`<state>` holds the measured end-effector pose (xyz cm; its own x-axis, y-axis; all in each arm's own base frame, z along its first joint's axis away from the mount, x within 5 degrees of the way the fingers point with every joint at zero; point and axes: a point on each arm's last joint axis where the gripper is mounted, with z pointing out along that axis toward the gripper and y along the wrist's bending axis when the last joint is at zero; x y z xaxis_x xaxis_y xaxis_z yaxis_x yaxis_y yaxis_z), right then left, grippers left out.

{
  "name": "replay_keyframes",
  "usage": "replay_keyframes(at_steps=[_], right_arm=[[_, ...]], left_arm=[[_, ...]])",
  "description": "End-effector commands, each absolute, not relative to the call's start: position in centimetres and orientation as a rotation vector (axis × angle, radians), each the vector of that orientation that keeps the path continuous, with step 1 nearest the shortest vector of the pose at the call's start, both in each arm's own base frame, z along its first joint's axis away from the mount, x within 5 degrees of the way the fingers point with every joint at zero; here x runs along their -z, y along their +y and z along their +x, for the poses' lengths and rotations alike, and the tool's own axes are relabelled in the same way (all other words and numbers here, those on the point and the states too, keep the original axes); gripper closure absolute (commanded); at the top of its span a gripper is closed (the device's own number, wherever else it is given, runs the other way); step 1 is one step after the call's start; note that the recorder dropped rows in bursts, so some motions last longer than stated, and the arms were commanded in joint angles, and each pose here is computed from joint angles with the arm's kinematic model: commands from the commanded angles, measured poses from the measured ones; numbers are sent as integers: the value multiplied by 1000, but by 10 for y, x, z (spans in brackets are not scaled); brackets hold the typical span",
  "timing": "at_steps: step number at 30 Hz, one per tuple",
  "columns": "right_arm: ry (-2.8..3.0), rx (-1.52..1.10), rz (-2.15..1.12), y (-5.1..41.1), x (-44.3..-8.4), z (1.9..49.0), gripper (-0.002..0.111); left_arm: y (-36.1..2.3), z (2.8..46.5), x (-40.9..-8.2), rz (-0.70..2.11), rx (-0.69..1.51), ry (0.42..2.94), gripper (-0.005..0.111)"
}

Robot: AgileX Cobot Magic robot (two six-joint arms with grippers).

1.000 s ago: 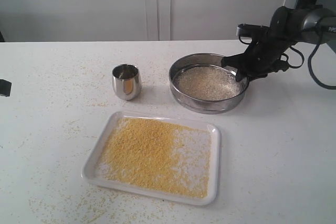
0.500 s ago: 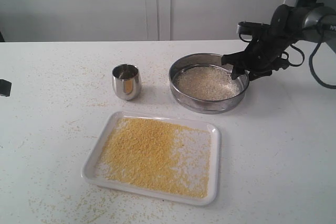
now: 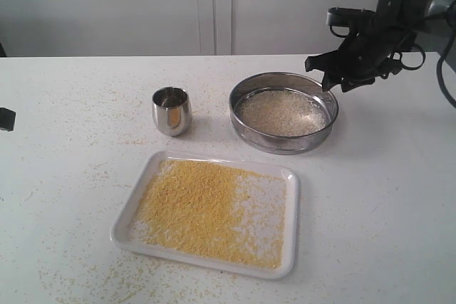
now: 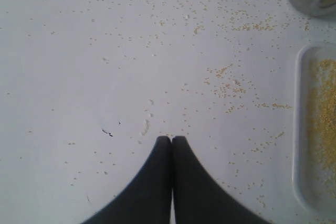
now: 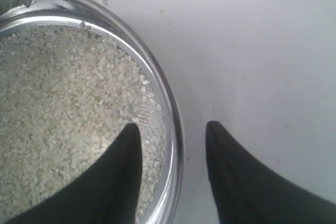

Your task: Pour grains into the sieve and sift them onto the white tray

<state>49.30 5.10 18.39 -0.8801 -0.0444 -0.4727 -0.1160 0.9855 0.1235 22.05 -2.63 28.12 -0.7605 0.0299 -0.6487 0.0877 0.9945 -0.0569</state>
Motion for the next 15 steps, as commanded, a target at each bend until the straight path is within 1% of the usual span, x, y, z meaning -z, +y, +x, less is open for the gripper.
replay_keyframes(at_steps=[1, 3, 5, 8, 15], right_arm=[[2649, -151, -150, 47, -207, 485, 80], [2657, -144, -159, 46, -213, 482, 85], [2665, -139, -166, 46, -220, 478, 92], [2680, -131, -232, 47, -228, 473, 108], [2755, -141, -274, 50, -239, 460, 108]], left_arm=[[-26, 218, -280, 71, 113, 2440, 107], [-26, 218, -280, 71, 113, 2440, 107], [-26, 218, -280, 71, 113, 2440, 107], [-26, 218, -280, 71, 113, 2440, 107], [-26, 218, -280, 71, 113, 2440, 107]])
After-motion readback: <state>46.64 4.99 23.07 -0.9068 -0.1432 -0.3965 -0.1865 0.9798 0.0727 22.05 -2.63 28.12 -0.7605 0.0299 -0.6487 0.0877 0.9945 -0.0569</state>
